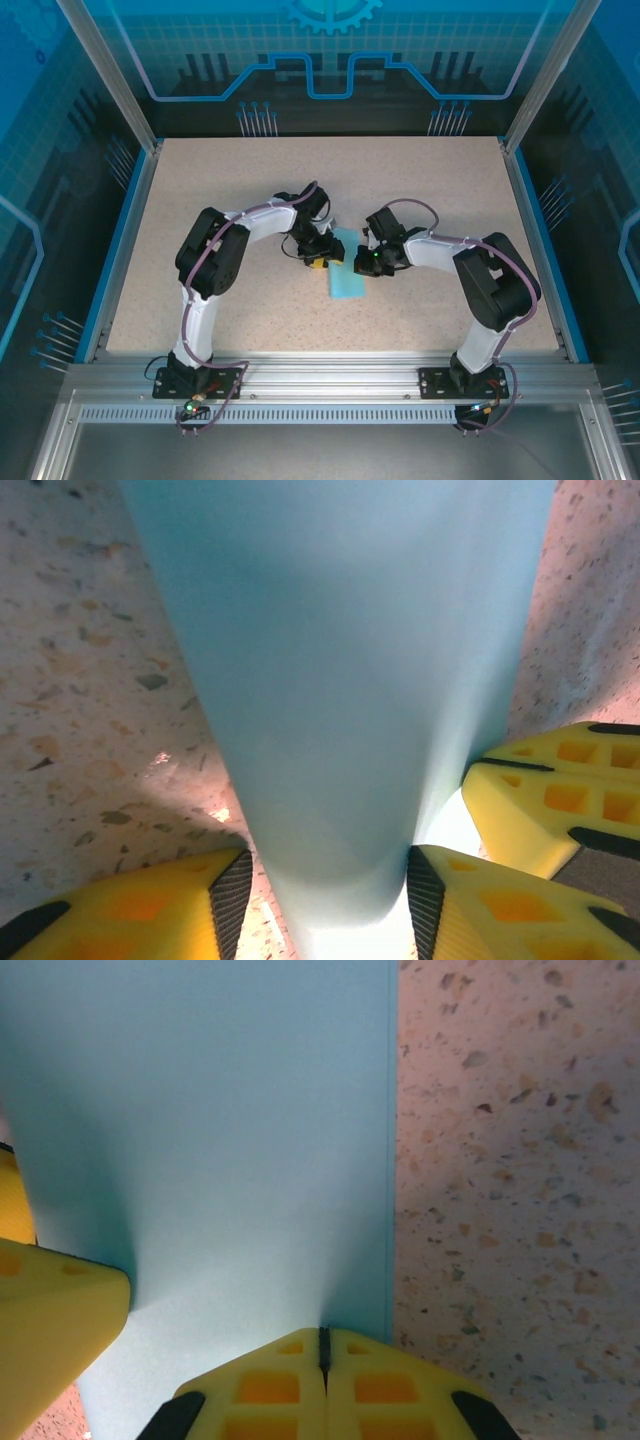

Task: Fold a paper plane with a square sheet of paper (fold left side to right side)
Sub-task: Hold the square sheet of paper at the center of the table.

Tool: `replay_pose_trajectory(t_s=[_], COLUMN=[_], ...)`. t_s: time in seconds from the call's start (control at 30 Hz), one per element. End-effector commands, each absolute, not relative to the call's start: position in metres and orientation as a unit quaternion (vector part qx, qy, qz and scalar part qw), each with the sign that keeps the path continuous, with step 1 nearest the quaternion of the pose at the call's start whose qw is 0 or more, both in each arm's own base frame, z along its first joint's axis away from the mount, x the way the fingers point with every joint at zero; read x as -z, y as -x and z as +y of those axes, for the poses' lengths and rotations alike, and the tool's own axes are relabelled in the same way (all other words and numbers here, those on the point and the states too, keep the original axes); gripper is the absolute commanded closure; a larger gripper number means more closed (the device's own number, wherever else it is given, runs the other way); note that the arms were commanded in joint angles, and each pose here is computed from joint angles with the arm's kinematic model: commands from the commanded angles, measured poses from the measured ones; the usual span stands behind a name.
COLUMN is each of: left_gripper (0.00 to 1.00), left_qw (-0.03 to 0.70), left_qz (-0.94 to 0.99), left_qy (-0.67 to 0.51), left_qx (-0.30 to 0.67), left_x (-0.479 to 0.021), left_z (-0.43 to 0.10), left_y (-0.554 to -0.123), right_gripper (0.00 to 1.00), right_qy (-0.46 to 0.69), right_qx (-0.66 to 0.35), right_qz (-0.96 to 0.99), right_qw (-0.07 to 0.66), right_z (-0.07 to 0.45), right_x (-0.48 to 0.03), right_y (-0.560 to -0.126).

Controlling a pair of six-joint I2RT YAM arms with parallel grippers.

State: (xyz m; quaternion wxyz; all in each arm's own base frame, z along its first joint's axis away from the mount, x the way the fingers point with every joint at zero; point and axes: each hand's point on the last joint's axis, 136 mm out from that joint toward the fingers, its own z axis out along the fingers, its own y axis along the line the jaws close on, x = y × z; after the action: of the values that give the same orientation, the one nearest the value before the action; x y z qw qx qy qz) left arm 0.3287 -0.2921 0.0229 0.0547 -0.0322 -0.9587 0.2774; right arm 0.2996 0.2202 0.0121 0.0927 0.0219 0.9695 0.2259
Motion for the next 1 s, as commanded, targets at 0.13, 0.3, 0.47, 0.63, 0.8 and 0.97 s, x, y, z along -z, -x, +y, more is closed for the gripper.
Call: replay_pose_trajectory(t_s=[0.13, 0.3, 0.47, 0.63, 0.8, 0.97], left_gripper=[0.43, 0.41, 0.45, 0.65, 0.77, 0.82], left_qw=[-0.003, -0.053, -0.083, -0.055, -0.025, -0.001], left_qz=[-0.97, -0.97, -0.953, -0.93, -0.925, -0.922], left_qy=[0.047, 0.042, 0.057, 0.081, 0.088, 0.09], left_qx=[-0.237, -0.235, -0.286, -0.355, -0.369, -0.378], left_x=[-0.037, -0.064, -0.088, -0.093, -0.079, -0.063], left_z=[-0.275, -0.264, -0.276, -0.304, -0.317, -0.326], left_y=[-0.329, -0.335, -0.336, -0.329, -0.325, -0.321], right_gripper=[0.94, 0.93, 0.94, 0.94, 0.94, 0.94], right_qy=[-0.022, -0.023, -0.022, -0.022, -0.021, -0.02], right_qx=[-0.179, -0.177, -0.176, -0.177, -0.175, -0.174], right_qz=[0.982, 0.983, 0.983, 0.983, 0.984, 0.984], right_qw=[0.047, 0.045, 0.043, 0.04, 0.039, 0.037], right_z=[0.207, 0.207, 0.207, 0.209, 0.208, 0.209], right_x=[0.013, 0.015, 0.016, 0.016, 0.017, 0.017], right_y=[-0.277, -0.277, -0.276, -0.277, -0.277, -0.276])
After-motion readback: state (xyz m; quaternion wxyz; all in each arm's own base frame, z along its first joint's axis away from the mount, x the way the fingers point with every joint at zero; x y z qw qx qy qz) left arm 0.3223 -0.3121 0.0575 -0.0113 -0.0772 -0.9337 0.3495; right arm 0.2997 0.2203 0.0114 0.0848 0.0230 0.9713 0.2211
